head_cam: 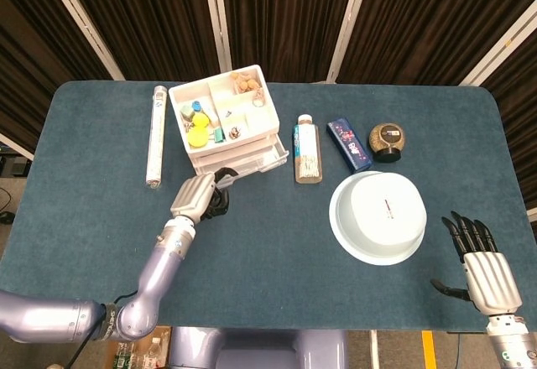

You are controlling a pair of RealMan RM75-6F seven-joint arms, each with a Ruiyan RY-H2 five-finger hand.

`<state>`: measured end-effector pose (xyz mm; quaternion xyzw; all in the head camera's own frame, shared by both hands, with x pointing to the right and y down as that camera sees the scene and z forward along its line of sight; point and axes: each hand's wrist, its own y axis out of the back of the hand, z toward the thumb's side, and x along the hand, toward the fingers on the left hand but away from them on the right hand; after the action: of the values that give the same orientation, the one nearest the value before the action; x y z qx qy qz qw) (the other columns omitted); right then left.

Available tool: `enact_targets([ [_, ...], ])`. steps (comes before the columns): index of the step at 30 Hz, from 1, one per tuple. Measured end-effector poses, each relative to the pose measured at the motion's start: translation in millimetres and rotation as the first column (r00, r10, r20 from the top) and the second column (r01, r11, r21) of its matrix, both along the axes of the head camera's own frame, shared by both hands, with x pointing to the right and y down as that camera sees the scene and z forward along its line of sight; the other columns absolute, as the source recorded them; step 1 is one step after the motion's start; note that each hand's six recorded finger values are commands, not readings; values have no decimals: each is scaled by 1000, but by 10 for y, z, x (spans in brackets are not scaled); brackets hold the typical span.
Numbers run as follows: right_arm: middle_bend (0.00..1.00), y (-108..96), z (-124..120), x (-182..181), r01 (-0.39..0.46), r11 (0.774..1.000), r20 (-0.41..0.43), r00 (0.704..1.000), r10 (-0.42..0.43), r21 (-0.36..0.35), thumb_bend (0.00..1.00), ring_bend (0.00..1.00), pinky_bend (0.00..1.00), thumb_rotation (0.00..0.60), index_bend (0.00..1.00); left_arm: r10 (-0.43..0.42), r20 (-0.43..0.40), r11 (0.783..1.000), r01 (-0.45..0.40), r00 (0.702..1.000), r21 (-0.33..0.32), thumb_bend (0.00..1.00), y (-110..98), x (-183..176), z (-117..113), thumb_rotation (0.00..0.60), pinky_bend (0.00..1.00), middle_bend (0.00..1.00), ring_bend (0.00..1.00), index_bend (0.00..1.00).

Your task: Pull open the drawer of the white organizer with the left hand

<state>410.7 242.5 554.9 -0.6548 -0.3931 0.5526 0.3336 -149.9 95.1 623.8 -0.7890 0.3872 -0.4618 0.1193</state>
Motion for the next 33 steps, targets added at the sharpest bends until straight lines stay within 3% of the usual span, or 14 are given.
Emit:
enact_targets([
  [18,0,4,5,2,1,1000,-1,1000,-1,-3,111,0,0,600,0,55,-81,998,-57,995,-16,718,245,113,-146,600,941,1000,944,241],
  [20,0,3,4,3,0,1000,-2,1000,0,-3,111,0,0,600,0,60,-82,998,-61,995,-15,685,269,104,-152,600,939,994,933,193],
  [22,0,5,3,3,0,1000,-3,1000,0,-3,111,0,0,600,0,61,-78,998,-62,995,-8,585,272,86,-157,600,928,971,908,135],
  [26,0,3,5,9,0,1000,-5,1000,0,-4,111,0,0,600,0,66,-53,997,-64,996,39,299,232,22,-180,600,826,836,780,87],
  [28,0,3,7,11,0,1000,-7,1000,0,-4,111,0,0,600,0,76,-28,995,-74,997,74,245,212,-26,-195,600,780,765,721,80],
  [33,0,3,9,15,0,1000,-11,1000,0,-4,111,0,0,600,0,109,86,977,-123,990,177,124,190,-261,-248,600,425,318,282,58],
])
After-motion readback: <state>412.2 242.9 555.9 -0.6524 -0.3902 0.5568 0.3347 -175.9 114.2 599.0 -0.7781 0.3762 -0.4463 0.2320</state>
